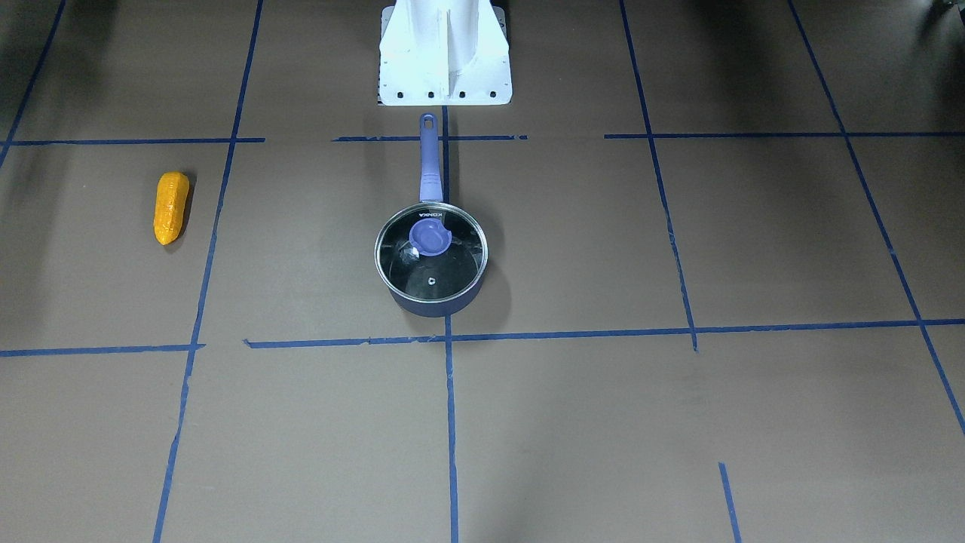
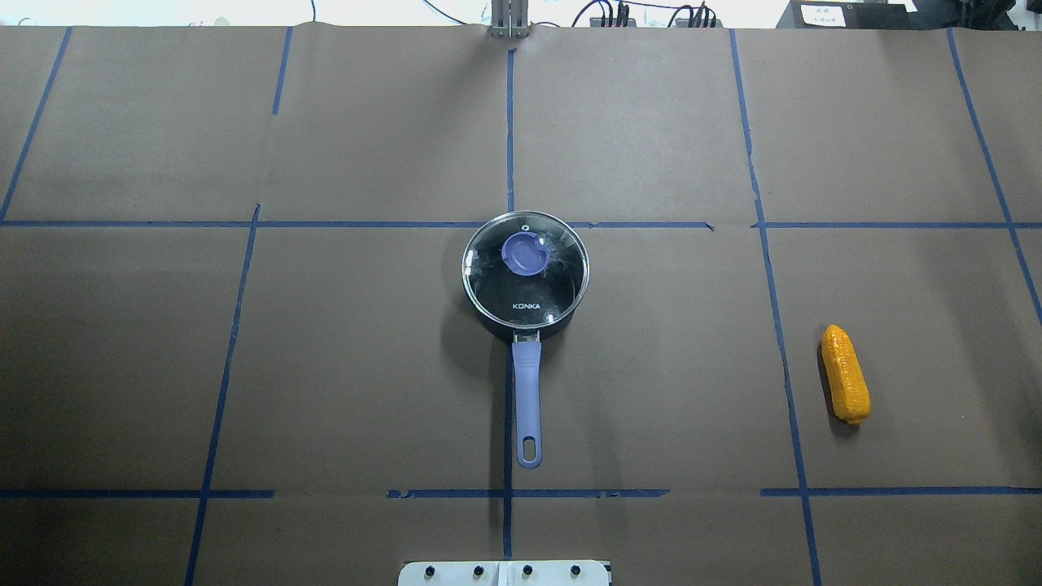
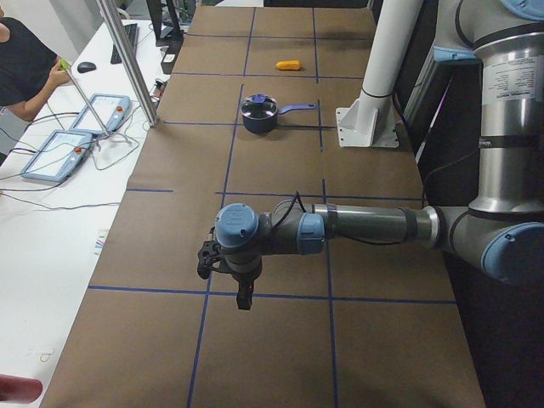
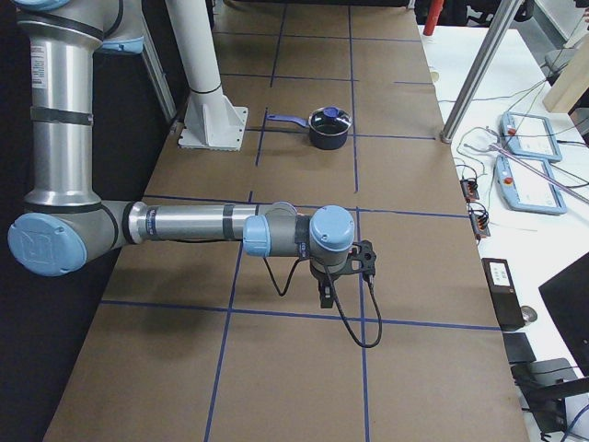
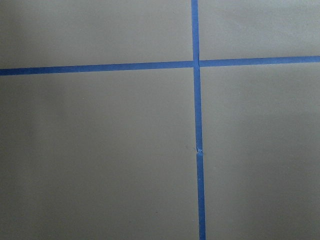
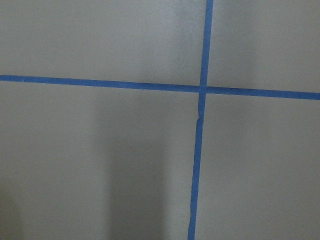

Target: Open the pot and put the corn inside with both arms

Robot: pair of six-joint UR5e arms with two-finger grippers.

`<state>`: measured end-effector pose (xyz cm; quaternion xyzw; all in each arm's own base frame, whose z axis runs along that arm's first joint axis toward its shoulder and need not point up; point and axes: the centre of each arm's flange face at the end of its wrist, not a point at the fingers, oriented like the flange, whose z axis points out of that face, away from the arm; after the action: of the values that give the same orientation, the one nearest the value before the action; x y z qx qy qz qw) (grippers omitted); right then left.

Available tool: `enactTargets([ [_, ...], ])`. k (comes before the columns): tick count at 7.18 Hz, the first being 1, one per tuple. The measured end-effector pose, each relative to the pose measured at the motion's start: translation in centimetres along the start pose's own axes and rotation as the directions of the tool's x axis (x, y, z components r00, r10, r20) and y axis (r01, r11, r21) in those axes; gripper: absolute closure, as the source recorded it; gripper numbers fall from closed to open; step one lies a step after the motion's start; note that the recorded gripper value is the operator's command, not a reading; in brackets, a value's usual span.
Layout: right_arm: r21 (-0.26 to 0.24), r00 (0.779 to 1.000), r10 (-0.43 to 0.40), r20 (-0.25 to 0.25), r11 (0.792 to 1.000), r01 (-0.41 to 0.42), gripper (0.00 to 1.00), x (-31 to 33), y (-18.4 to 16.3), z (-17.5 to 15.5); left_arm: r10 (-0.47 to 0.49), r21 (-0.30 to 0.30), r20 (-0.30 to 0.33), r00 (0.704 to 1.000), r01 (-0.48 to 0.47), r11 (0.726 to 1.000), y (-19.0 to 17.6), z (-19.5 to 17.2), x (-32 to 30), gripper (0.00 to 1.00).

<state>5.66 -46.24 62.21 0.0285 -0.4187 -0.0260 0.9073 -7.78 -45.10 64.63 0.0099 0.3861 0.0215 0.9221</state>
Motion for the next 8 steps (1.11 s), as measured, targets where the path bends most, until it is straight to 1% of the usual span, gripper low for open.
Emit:
enactTargets([
  [2,0.004,1.0,-0.005,0.001,1.0,0.005,0.0,-0.2,-0.1,-0.2,0.016,0.017,0.001,1.0,-0.016,1.0,-0.2,-0.8,0.8,0.0],
  [4,0.012,1.0,-0.013,0.001,1.0,0.013,0.0,-0.6,-0.4,-0.5,0.06,0.05,0.003,0.998,-0.06,0.997,-1.0,-2.5,3.4,0.0],
  [5,0.016,1.0,-0.017,0.001,1.0,0.017,0.0,-0.8,-0.7,-0.7,0.078,0.068,-0.002,0.997,-0.078,0.995,-1.7,-3.6,6.2,0.0],
  [6,0.018,1.0,-0.02,0.0,1.0,0.02,0.0,-1.0,-0.9,-0.8,0.095,0.083,-0.011,0.995,-0.094,0.992,-2.3,-4.7,10.8,0.0],
  [8,0.019,1.0,-0.021,0.0,1.0,0.021,0.0,-1.0,-1.0,-0.9,0.126,0.085,-0.037,0.991,-0.122,0.989,-1.6,-6.2,20.4,0.0],
])
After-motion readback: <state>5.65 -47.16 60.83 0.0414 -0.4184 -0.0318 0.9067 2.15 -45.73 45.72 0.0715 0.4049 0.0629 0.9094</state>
